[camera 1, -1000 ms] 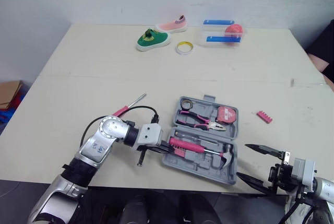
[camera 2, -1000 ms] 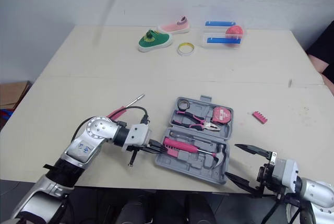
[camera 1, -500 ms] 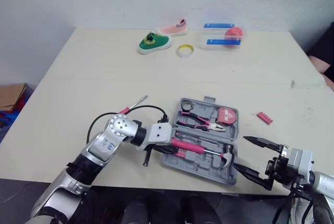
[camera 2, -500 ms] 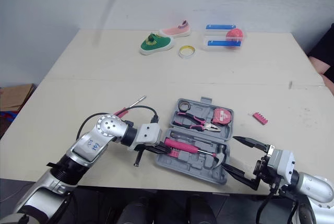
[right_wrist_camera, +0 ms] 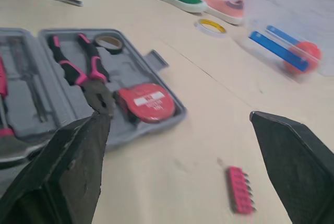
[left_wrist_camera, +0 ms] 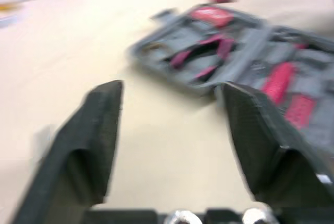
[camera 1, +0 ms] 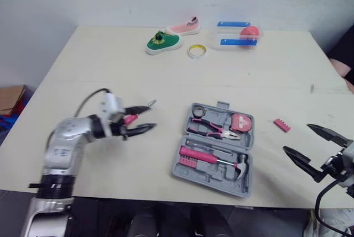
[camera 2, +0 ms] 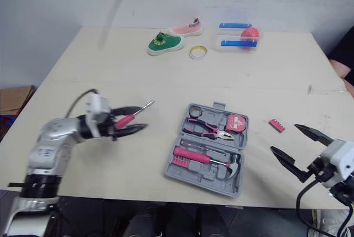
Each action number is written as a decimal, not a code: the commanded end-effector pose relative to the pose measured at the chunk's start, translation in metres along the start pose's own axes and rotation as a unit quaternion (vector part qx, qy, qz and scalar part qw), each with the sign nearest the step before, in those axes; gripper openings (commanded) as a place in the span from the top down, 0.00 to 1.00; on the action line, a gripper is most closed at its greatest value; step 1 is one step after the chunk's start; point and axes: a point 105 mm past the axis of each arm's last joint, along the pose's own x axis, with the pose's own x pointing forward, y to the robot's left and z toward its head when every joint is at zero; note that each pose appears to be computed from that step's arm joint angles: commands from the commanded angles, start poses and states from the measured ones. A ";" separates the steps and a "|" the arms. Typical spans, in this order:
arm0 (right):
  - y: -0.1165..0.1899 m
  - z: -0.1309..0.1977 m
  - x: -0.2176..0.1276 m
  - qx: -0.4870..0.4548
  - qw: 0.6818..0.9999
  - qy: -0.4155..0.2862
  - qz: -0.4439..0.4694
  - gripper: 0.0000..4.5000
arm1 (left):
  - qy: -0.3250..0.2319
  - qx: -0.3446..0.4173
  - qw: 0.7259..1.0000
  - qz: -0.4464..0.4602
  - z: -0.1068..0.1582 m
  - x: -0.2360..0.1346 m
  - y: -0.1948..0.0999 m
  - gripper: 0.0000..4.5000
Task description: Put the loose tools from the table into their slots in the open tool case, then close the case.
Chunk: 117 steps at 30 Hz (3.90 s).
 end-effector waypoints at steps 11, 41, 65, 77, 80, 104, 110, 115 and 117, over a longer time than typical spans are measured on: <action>-0.050 -0.061 -0.089 -0.014 0.962 0.140 -0.236 0.00 | 0.019 -0.012 0.914 0.404 -0.032 -0.185 0.050 0.02; -0.078 -0.059 0.084 0.093 0.989 0.107 0.040 0.00 | -0.070 -0.066 0.991 -0.095 0.061 -0.005 -0.048 0.02; -0.064 -0.088 0.114 0.134 0.973 0.159 0.097 0.00 | -0.042 -0.092 0.983 -0.156 0.059 -0.001 -0.083 0.02; -0.057 -0.097 0.113 0.161 0.965 0.179 0.100 0.00 | -0.019 -0.101 0.981 -0.167 0.053 -0.004 -0.089 0.02; -0.055 -0.100 0.111 0.160 0.965 0.183 0.101 0.06 | -0.015 -0.102 0.980 -0.171 0.052 -0.005 -0.089 0.00; -0.058 -0.015 0.123 0.059 0.982 0.066 0.168 0.82 | -0.024 -0.024 0.968 -0.251 0.062 0.012 -0.096 0.00; 0.011 0.041 0.125 0.128 0.949 0.103 0.269 0.82 | -0.019 0.053 0.954 -0.294 0.052 0.024 -0.107 0.00; 0.076 0.071 0.119 0.128 0.912 0.143 0.363 0.82 | -0.022 0.040 0.947 -0.319 0.047 0.029 -0.115 0.00; 0.096 0.076 0.116 0.100 0.899 0.163 0.393 0.82 | -0.030 0.041 0.944 -0.325 0.049 0.033 -0.118 0.00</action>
